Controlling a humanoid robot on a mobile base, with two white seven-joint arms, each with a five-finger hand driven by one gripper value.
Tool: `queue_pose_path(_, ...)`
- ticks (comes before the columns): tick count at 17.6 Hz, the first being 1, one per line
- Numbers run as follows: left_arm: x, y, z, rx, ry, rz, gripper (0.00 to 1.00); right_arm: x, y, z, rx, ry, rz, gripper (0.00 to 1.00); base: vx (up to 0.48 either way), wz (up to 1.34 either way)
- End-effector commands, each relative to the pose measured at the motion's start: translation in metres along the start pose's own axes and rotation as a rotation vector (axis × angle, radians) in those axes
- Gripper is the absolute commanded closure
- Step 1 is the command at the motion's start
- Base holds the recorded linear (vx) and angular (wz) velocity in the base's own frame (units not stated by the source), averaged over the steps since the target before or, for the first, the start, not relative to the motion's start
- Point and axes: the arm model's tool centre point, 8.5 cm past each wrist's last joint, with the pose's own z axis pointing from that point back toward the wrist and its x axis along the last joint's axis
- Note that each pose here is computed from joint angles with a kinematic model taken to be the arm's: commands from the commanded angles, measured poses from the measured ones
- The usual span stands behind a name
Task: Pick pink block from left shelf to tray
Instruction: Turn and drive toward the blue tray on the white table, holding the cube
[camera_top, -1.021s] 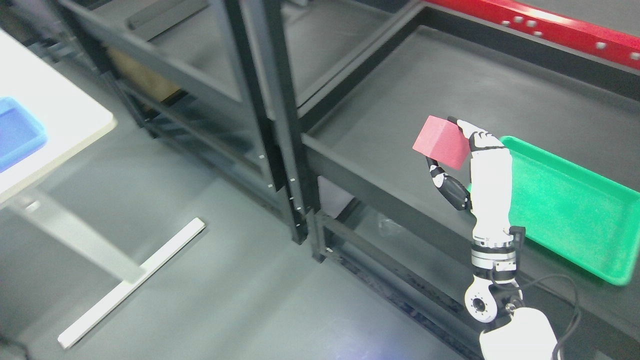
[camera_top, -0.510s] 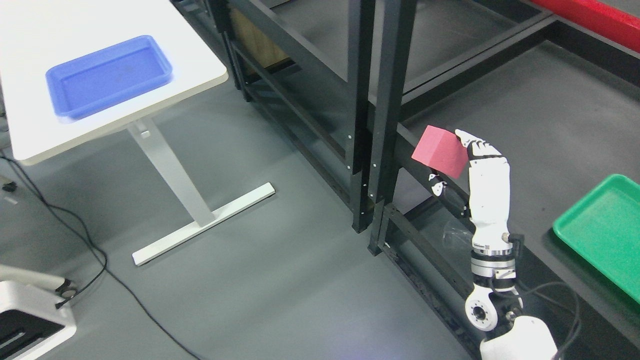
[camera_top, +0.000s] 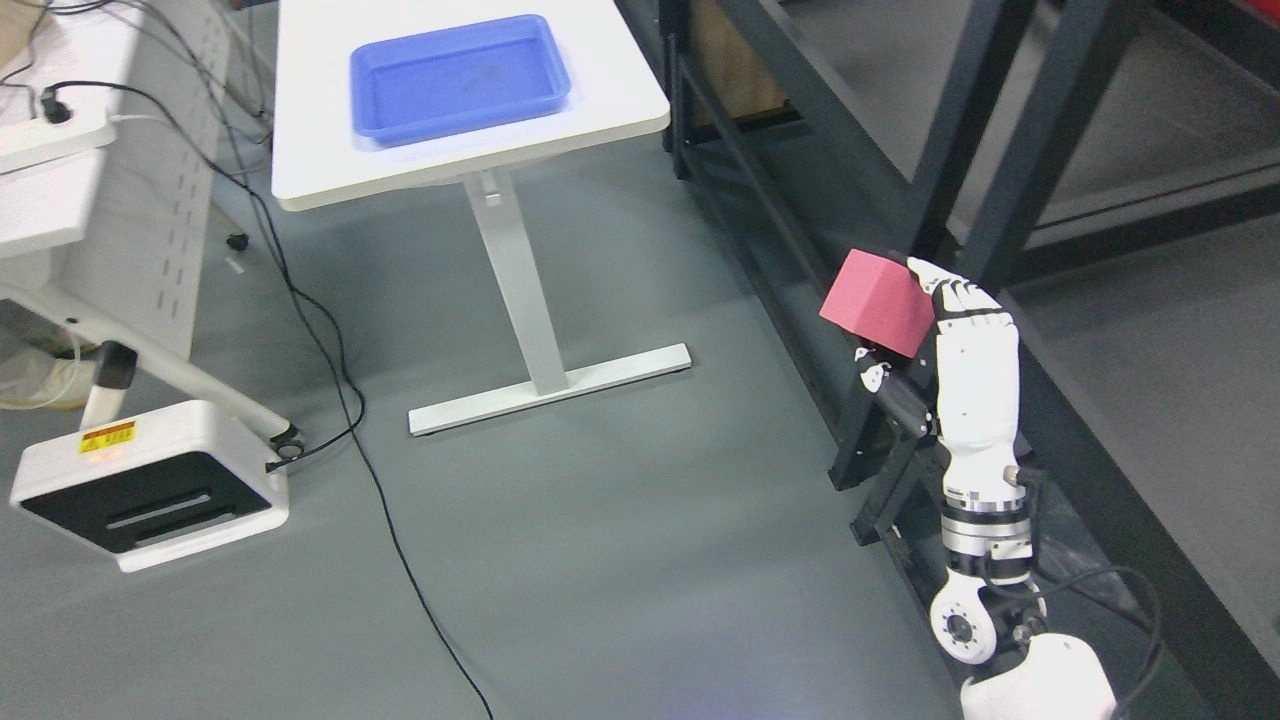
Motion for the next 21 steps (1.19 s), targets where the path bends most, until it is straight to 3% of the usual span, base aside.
queue_pose_path(1, -0.0068, 0.0104, 0.0021, 0.015, 0.003, -0.002, 0.00, 0.0010, -0.0051, -0.0023, -0.003, -0.023, 0.008, 0.94, 0.030, 0.58)
queue_pose_path(12, -0.0068, 0.0104, 0.0021, 0.015, 0.003, -0.002, 0.00, 0.0011, -0.0052, -0.0023, -0.004, -0.024, 0.008, 0.93, 0.062, 0.49)
queue_pose_path(21, -0.0068, 0.0104, 0.0021, 0.015, 0.003, -0.002, 0.00, 0.0066, -0.0031, -0.0049, 0.001, -0.040, 0.003, 0.93, 0.096, 0.11)
